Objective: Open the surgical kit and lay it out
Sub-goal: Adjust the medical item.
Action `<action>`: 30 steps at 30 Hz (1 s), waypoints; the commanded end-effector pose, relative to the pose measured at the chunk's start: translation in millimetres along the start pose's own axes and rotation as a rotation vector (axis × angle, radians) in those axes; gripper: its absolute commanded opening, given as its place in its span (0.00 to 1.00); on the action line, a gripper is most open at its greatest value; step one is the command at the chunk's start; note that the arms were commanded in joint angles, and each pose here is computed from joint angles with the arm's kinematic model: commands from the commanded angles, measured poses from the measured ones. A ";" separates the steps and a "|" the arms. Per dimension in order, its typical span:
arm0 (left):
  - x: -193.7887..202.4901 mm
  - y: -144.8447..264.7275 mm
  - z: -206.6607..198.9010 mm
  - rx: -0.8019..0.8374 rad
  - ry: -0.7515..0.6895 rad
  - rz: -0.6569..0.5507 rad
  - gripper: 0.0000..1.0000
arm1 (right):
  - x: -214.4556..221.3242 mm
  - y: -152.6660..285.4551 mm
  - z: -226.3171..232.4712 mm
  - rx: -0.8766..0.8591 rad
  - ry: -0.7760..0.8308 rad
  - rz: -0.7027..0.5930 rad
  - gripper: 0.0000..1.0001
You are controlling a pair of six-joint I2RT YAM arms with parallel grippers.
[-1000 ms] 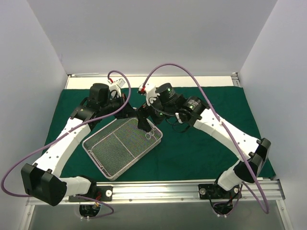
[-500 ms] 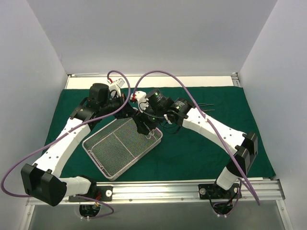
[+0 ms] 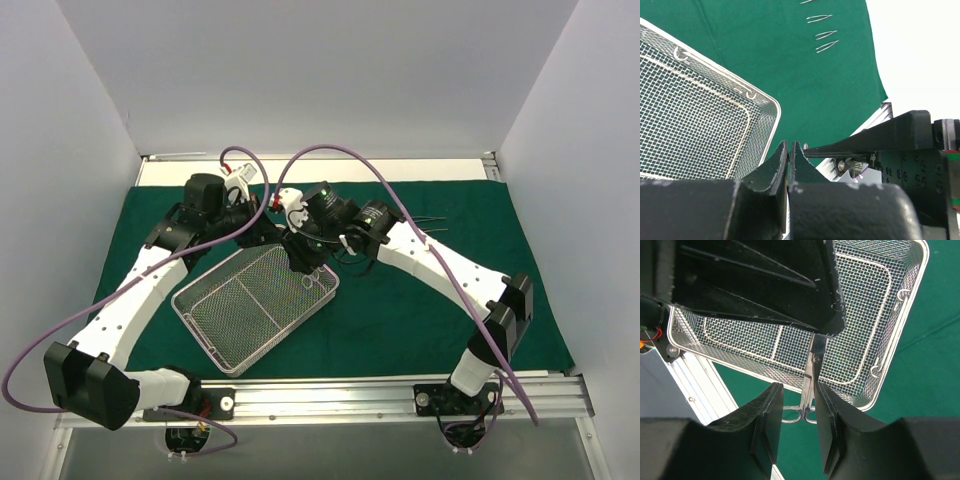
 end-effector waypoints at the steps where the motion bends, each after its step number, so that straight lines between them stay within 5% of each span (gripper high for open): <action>1: -15.4 12.0 -17.7 0.065 -0.019 -0.069 0.02 | -0.3 -0.3 3.4 -0.009 0.023 0.020 0.32; 15: -14.3 14.3 -17.5 0.093 -0.008 -0.066 0.02 | 5.2 -10.8 -0.3 0.000 0.028 0.045 0.29; 22: -16.8 12.6 -19.8 0.123 -0.003 -0.068 0.02 | 10.3 -13.8 -3.1 0.003 0.047 0.075 0.00; 30: -17.4 12.0 -19.3 0.132 0.000 -0.069 0.02 | 13.1 -15.7 -6.8 0.009 0.082 0.103 0.00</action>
Point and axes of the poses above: each gripper's point midway between its finger pads, its own y axis back along the fingers, its own z axis along the line the jaws close on, x = y × z, the point moved 4 cm from there along y, back along the fingers, and after that the axes turned 1 degree about y, right-handed, at the moved point
